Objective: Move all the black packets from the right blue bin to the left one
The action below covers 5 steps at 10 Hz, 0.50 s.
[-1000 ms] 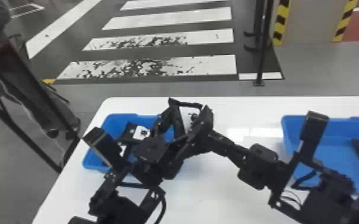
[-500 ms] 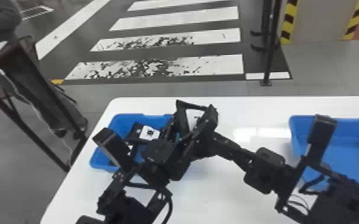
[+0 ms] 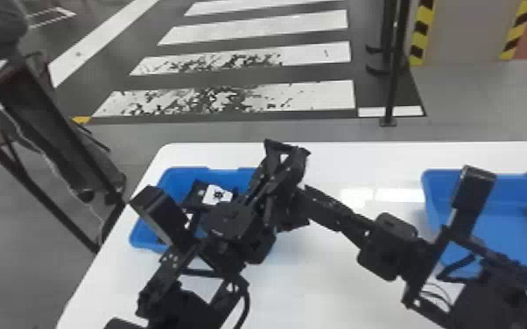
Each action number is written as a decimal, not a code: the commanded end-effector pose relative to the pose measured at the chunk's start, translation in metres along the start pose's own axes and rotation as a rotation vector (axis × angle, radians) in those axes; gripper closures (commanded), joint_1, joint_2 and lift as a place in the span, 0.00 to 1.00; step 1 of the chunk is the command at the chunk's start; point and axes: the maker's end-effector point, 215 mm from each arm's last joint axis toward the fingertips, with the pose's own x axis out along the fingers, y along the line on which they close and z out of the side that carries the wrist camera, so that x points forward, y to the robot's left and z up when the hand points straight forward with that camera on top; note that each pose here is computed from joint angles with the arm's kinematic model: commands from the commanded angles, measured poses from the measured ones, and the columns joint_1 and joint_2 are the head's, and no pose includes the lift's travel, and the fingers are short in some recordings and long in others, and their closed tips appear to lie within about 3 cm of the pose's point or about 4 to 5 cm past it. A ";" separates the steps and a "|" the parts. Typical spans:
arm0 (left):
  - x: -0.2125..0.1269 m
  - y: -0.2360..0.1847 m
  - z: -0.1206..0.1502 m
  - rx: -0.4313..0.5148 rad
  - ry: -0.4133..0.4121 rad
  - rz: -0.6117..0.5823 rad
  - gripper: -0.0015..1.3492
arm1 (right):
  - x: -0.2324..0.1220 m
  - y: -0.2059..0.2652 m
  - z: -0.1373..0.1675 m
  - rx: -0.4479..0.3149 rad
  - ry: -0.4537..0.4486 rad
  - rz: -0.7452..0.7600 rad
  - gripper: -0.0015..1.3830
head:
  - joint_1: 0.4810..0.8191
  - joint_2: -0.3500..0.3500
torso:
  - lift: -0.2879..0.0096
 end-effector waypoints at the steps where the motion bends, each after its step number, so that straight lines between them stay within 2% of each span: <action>1: -0.001 0.002 0.005 0.009 -0.016 0.007 0.90 | -0.001 -0.002 0.001 0.000 -0.005 -0.004 0.63 | 0.63 0.83 | 0.50; 2: -0.001 0.005 0.006 0.012 -0.019 0.014 0.90 | -0.001 -0.003 -0.001 -0.019 0.005 -0.009 0.21 | 0.63 0.83 | 0.50; 3: -0.002 0.007 0.008 0.014 -0.023 0.020 0.90 | 0.000 -0.002 -0.002 -0.027 0.015 -0.002 0.00 | 0.63 0.84 | 0.50; 4: -0.001 0.012 0.013 0.027 -0.034 0.034 0.90 | 0.000 -0.002 -0.003 -0.010 0.013 0.003 0.02 | 0.63 0.84 | 0.50; 5: 0.000 0.024 0.017 0.070 -0.038 0.065 0.90 | -0.001 -0.003 -0.005 0.031 0.005 0.011 0.19 | 0.63 0.85 | 0.50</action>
